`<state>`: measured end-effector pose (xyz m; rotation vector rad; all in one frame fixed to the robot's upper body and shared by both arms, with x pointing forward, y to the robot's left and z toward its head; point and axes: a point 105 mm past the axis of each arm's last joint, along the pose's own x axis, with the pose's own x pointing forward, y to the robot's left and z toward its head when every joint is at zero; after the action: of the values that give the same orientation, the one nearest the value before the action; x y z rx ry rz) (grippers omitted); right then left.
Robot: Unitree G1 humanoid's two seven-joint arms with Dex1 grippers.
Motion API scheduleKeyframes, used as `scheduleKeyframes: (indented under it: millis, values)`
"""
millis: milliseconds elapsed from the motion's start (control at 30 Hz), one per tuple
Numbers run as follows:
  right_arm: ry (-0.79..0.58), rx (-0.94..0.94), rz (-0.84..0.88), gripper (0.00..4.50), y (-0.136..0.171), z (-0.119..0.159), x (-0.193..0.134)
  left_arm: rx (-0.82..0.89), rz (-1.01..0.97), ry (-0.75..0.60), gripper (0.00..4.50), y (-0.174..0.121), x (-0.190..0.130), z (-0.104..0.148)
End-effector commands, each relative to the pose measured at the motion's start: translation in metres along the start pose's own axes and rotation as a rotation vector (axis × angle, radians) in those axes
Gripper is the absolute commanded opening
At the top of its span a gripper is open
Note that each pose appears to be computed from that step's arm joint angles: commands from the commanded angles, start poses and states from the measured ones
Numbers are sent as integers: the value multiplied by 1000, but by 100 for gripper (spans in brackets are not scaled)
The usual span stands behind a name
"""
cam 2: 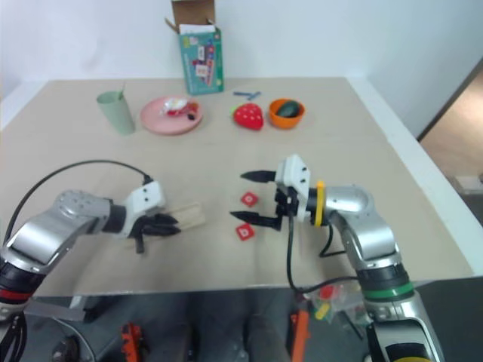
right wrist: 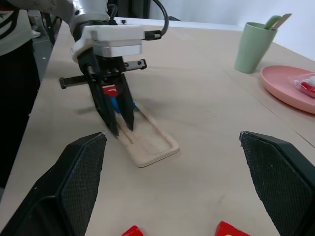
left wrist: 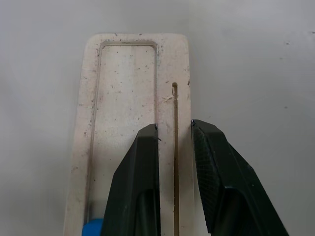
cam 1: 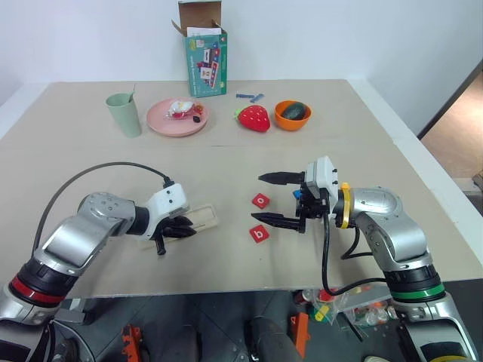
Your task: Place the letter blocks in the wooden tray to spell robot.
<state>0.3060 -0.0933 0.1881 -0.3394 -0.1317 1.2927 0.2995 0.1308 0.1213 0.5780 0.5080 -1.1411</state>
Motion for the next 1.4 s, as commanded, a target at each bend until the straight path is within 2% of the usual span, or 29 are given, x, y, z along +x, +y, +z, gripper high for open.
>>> scheduleKeyframes:
  millis: [33,233,600,1067,1400]
  values:
    - [-20,-31,-33,450,-5,5,-2,105,-55,-1,45,-4,6,11]
    - [-14,-40,-57,450,-10,4,-1,216,-125,24,45,-5,20,19]
    - [-9,-36,-81,450,-12,3,-1,322,-186,16,45,3,40,40]
    - [-4,-30,-93,450,-12,1,-4,251,-140,5,45,7,46,46]
    - [-4,-27,-78,450,-11,0,-3,258,-164,-8,45,-2,49,50]
